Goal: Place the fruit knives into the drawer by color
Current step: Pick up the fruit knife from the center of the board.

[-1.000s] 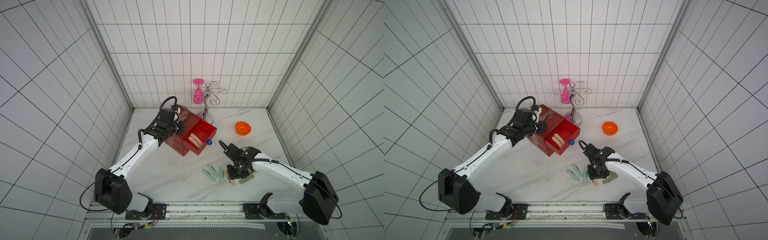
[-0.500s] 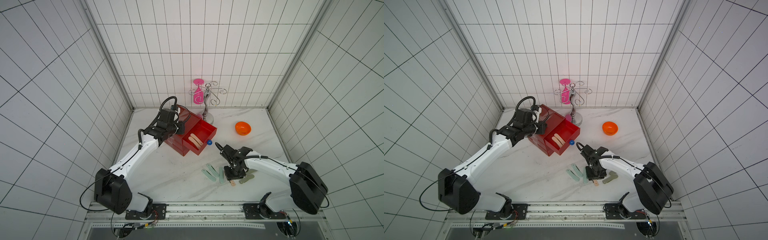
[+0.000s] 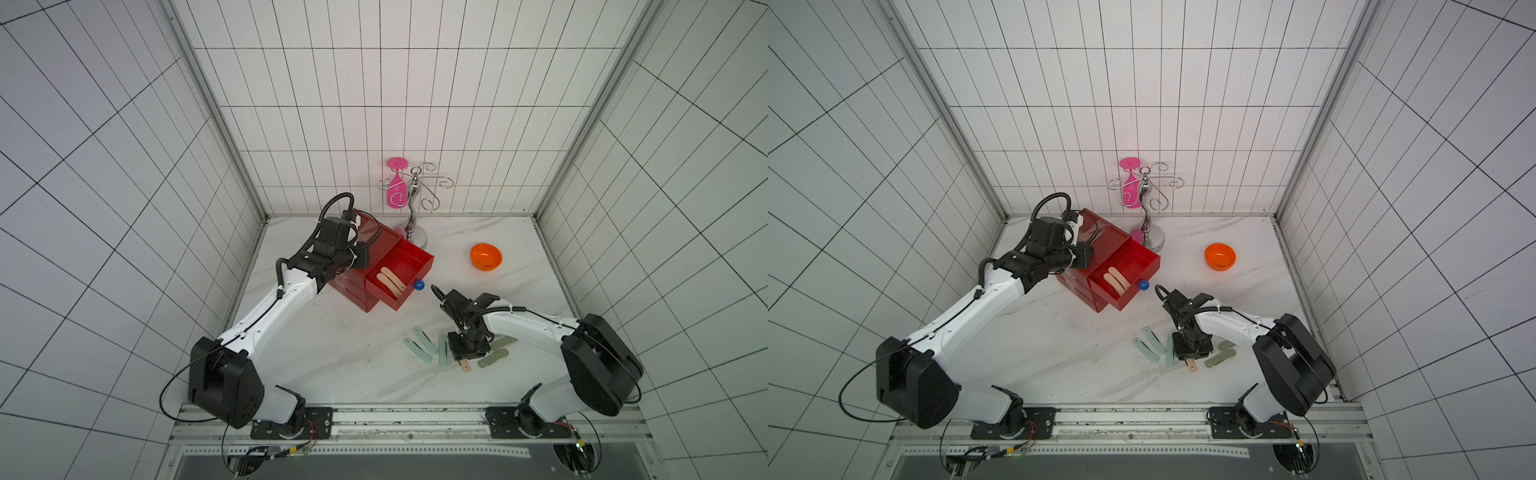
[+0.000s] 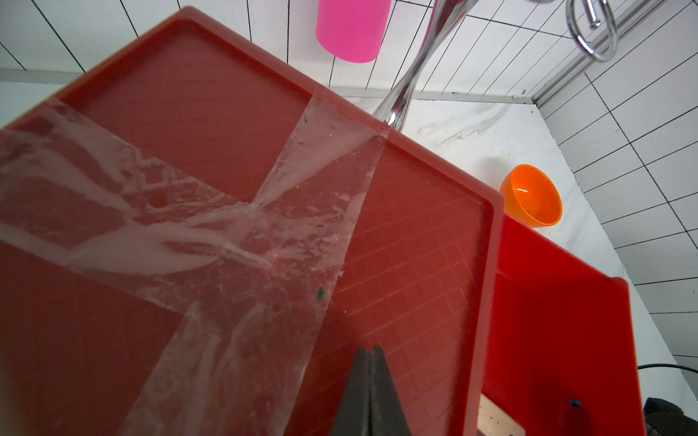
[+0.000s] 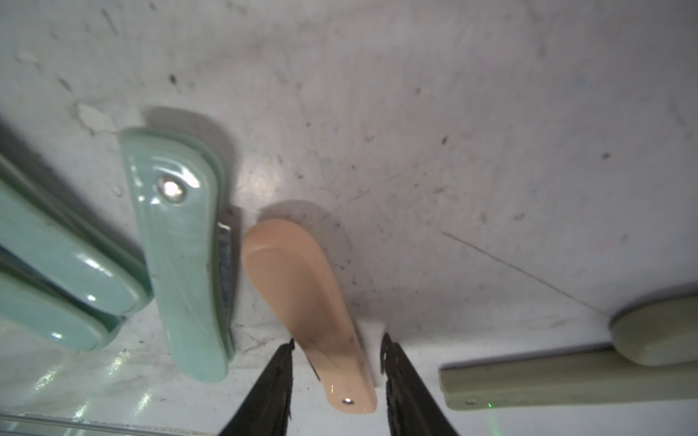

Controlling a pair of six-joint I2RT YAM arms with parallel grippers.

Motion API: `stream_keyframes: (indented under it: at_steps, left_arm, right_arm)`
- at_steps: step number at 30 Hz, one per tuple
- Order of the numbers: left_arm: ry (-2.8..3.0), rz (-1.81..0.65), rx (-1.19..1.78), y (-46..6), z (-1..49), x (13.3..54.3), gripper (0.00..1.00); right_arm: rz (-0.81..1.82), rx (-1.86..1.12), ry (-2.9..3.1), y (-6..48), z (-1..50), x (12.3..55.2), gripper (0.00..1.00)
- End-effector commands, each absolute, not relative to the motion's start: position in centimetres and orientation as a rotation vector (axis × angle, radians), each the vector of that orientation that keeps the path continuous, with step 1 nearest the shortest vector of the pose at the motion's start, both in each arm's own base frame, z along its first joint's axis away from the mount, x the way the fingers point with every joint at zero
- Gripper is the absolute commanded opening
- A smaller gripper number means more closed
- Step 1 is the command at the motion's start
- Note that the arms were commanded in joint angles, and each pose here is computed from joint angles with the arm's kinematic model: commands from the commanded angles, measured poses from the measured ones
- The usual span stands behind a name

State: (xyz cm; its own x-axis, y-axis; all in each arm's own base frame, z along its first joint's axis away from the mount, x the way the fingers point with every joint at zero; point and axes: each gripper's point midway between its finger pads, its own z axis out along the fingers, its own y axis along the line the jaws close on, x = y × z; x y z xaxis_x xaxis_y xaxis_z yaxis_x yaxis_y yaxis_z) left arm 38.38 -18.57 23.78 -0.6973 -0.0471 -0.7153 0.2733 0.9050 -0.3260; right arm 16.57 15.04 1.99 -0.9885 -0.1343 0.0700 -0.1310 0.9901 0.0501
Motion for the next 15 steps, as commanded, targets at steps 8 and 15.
stream_keyframes:
  at_steps: [8,15]
  left_arm:
    - [2.530,-0.465,0.166,-17.7,17.8,35.7,0.00]
    - [2.531,-0.466,0.167,-17.7,17.8,35.7,0.00]
  right_arm:
    - [-0.041,0.175,-2.995,14.0,0.0,15.6,0.37]
    - [-0.034,0.141,-2.989,13.8,-0.4,15.7,0.27]
